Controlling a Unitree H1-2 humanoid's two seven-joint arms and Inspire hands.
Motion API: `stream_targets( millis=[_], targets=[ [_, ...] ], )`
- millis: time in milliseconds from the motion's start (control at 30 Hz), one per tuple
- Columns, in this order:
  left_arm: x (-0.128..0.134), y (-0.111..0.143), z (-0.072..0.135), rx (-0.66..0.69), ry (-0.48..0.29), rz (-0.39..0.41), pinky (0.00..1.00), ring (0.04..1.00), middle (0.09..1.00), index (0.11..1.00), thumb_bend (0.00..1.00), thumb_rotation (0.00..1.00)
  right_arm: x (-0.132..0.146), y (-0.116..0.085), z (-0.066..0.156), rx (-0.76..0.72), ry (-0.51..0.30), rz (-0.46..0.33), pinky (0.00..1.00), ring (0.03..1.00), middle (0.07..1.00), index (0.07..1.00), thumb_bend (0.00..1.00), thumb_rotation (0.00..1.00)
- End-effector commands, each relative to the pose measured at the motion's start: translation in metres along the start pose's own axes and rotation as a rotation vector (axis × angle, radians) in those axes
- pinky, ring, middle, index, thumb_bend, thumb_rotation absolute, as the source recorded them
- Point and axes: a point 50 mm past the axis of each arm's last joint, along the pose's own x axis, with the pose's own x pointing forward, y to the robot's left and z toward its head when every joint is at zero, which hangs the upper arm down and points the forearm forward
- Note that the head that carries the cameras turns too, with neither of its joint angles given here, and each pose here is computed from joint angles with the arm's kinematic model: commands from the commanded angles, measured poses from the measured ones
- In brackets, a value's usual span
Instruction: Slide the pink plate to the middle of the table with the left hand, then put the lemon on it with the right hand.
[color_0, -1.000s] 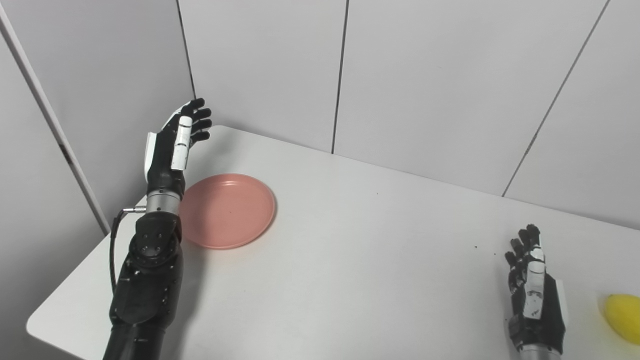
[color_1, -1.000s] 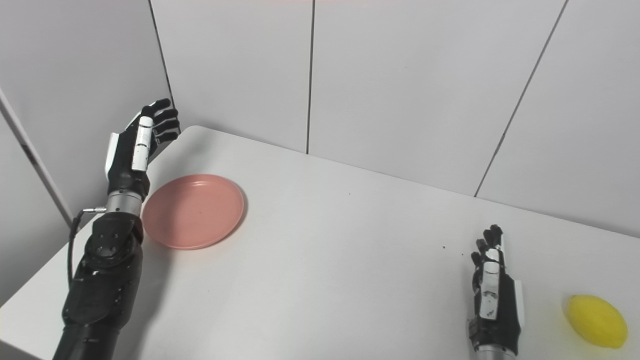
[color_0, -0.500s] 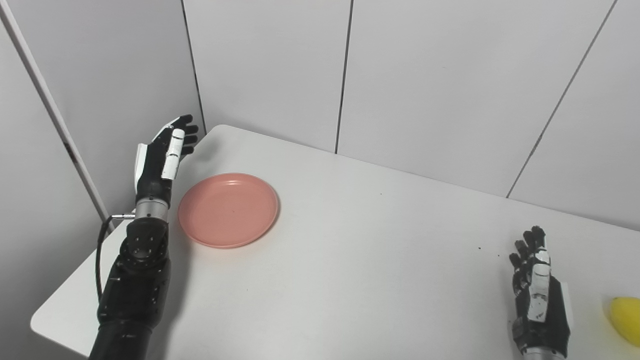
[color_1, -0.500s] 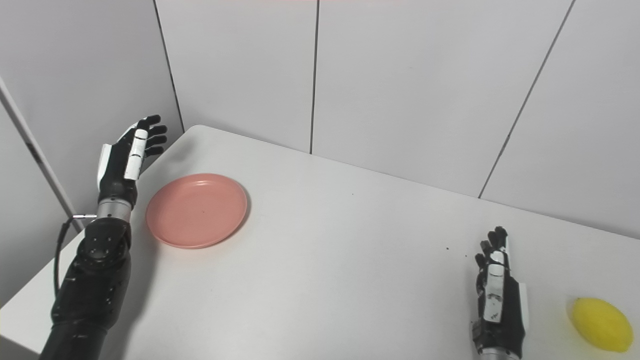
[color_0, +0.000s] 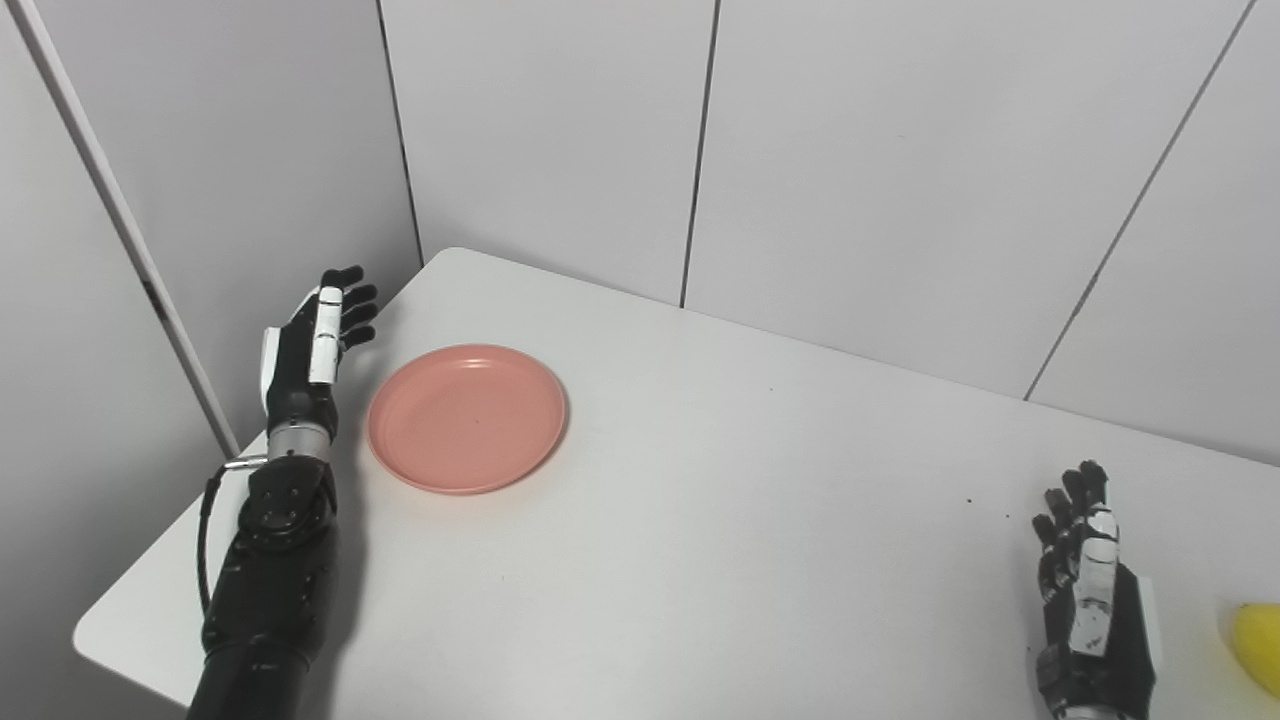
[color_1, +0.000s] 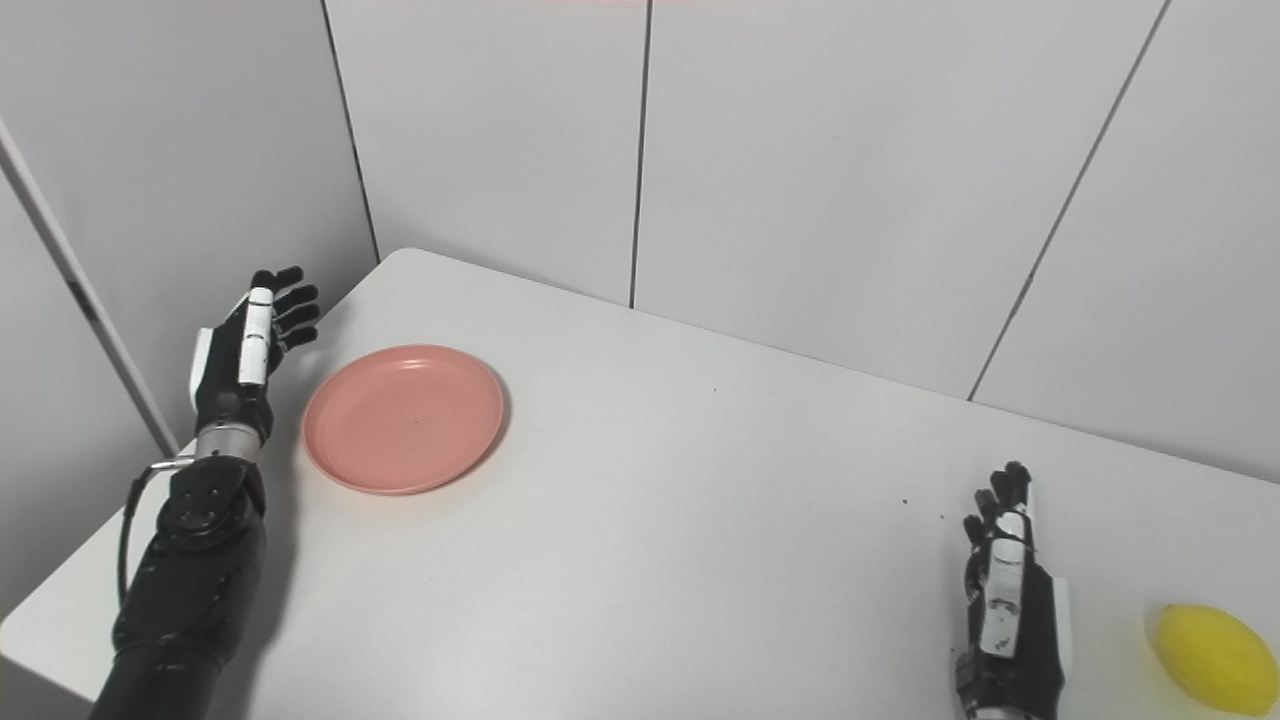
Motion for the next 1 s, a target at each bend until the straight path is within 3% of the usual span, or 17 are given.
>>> stream_targets(
  millis=[0,300,500,633,800,967],
  targets=[
    [0.017,0.000,0.021,-0.015,-0.104,-0.005,0.74,0.762,0.762,0.745,0.55,1.00,0.004,0.002,0.013,0.010,-0.075,-0.001,1.00,1.000,1.000,1.000,0.66,1.00],
    [0.017,-0.005,0.000,-0.072,-0.071,-0.047,0.75,0.755,0.749,0.727,0.54,1.00,0.004,0.002,0.014,0.021,-0.072,0.000,1.00,1.000,1.000,1.000,0.65,1.00],
    [0.017,-0.015,-0.007,-0.104,-0.035,-0.100,0.73,0.752,0.762,0.754,0.58,1.00,0.004,0.003,0.014,0.022,-0.073,-0.007,1.00,1.000,1.000,1.000,0.65,1.00],
    [0.016,-0.022,-0.009,-0.113,-0.020,-0.138,0.78,0.779,0.778,0.767,0.62,1.00,0.004,0.003,0.014,0.020,-0.075,-0.014,1.00,1.000,1.000,1.000,0.65,1.00],
    [0.015,-0.030,-0.011,-0.133,-0.014,-0.176,0.78,0.794,0.794,0.778,0.55,1.00,0.004,0.004,0.016,0.019,-0.079,-0.014,1.00,1.000,1.000,1.000,0.65,1.00],
    [0.014,-0.037,-0.012,-0.137,-0.001,-0.222,0.79,0.794,0.788,0.769,0.56,1.00,0.005,0.004,0.017,0.021,-0.083,-0.015,1.00,1.000,1.000,1.000,0.66,1.00]
  ],
)
